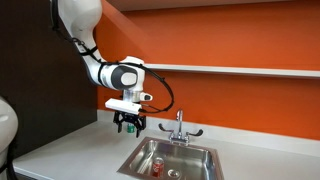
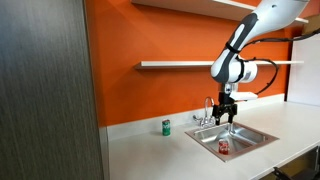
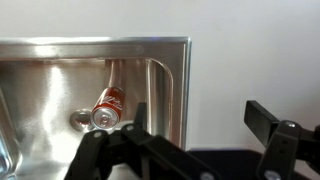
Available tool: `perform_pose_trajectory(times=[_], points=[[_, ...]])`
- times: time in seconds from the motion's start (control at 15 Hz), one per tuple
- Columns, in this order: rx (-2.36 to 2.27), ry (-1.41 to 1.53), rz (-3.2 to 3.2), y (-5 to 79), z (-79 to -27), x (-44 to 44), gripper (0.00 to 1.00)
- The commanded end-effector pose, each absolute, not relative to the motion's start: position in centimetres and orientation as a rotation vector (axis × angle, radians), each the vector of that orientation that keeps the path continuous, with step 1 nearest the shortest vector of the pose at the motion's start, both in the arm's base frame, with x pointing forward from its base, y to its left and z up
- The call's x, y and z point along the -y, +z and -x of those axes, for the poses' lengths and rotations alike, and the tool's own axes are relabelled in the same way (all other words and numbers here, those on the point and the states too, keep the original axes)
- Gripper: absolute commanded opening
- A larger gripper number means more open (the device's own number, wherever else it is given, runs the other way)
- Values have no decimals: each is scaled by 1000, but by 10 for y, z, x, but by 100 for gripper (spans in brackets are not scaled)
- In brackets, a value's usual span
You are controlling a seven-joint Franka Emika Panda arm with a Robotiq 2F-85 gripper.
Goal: Put the orange can inside the sink
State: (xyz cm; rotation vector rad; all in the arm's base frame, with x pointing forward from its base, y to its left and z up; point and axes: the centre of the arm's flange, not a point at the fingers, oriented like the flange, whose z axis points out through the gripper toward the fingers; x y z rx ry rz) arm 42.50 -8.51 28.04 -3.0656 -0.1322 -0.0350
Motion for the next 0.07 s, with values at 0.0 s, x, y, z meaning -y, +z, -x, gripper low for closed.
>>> perform_pose_trajectory(times=[0.0], points=[[132,-35,3066,280,-425,85,100]])
